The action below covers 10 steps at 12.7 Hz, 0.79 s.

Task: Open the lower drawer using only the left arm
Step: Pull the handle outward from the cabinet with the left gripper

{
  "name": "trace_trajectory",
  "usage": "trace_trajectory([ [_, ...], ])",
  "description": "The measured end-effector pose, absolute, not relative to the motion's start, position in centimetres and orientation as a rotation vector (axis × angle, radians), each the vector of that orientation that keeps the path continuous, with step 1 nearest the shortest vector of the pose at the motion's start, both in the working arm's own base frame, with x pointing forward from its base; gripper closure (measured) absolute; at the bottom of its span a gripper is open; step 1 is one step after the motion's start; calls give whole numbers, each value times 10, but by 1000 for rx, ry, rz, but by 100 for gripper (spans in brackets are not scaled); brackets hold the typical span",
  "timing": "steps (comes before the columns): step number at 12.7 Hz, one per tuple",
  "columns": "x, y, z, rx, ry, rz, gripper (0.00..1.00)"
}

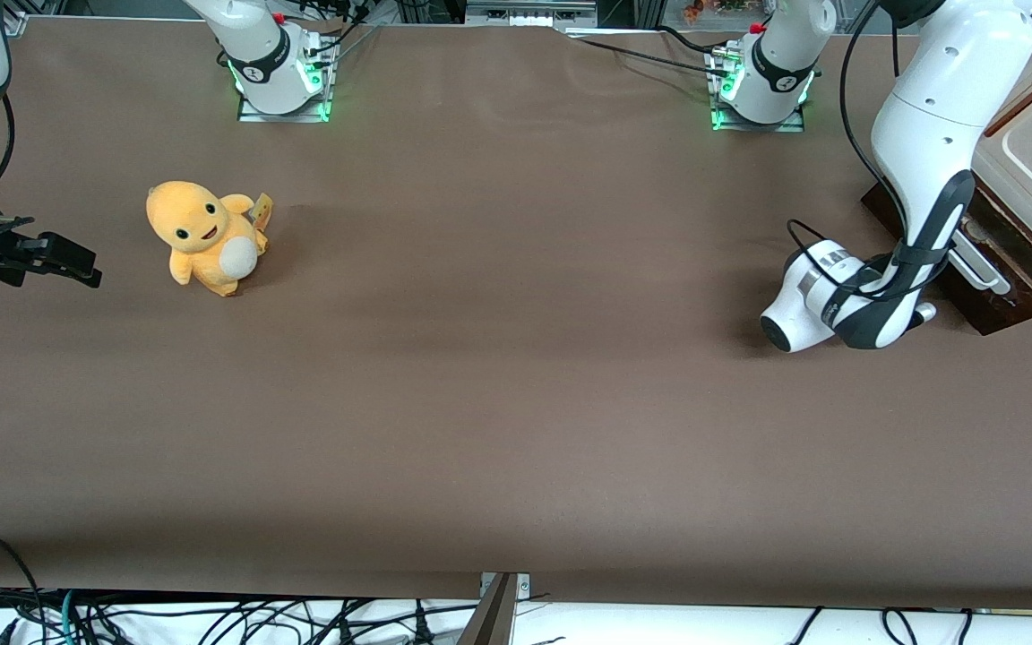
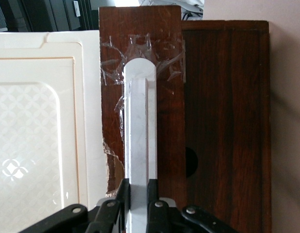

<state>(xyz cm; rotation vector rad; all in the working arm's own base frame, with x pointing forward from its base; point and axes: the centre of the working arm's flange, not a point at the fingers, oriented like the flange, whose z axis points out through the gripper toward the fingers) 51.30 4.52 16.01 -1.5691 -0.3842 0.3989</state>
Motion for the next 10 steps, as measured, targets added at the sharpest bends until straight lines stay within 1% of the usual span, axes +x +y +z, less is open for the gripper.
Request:
trace_trajectory([
  [3,516,35,162,-1575,-374,383,81],
  [10,519,20,163,-1592,-386,393,81],
])
